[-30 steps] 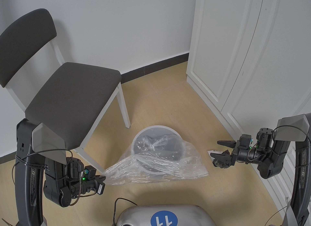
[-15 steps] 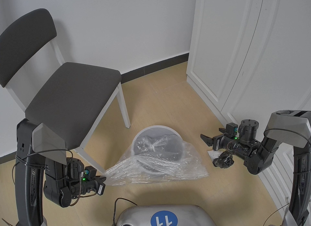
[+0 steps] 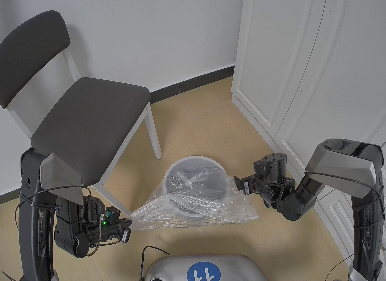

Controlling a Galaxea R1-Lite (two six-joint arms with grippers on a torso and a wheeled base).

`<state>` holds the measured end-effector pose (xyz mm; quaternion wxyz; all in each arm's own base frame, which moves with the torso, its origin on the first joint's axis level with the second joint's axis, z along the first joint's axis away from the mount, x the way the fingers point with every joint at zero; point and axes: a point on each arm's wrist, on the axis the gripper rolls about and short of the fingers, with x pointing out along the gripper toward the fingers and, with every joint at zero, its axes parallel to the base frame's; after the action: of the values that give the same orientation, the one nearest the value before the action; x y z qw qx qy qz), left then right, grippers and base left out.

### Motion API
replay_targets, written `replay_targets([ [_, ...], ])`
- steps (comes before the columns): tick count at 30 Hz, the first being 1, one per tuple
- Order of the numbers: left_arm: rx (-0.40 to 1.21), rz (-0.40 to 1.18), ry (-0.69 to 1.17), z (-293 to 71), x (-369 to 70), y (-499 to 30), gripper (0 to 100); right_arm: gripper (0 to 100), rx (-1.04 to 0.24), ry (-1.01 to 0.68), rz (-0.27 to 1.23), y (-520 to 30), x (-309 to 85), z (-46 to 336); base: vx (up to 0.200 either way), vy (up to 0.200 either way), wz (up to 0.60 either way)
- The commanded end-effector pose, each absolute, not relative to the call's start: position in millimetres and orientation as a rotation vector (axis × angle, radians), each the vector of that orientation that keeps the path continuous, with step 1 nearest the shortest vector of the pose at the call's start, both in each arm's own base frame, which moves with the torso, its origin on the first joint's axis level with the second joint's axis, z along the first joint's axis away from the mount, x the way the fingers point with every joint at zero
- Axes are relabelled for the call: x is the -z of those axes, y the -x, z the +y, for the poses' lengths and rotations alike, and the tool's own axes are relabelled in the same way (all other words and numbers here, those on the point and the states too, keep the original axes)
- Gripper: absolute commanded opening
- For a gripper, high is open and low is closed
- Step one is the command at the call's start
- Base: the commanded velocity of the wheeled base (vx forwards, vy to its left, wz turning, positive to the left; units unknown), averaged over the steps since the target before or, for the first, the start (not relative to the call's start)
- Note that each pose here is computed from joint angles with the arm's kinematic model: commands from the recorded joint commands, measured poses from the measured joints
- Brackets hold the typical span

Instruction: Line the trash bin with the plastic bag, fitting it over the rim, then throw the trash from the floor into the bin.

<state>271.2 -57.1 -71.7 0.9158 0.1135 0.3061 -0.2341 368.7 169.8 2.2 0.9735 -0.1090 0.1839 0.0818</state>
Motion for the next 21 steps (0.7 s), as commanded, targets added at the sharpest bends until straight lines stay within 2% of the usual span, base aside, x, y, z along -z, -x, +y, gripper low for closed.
replay_targets([
  [1,0.483,0.627,-0.235,-57.4,71.9,-271.8,0,100,-0.178,0.235,0.398,-374.3,21.7,178.9,0.000,0.000,0.00],
  [14,0.478,0.615,-0.236,-57.1,71.9,-275.2,0,100,-0.186,0.213,0.394,-388.8,49.0,192.1,0.000,0.000,0.00],
  [21,0.471,0.611,-0.234,-55.7,71.7,-276.7,0,100,-0.233,0.121,0.360,-393.6,49.8,215.2,0.000,0.000,0.00],
])
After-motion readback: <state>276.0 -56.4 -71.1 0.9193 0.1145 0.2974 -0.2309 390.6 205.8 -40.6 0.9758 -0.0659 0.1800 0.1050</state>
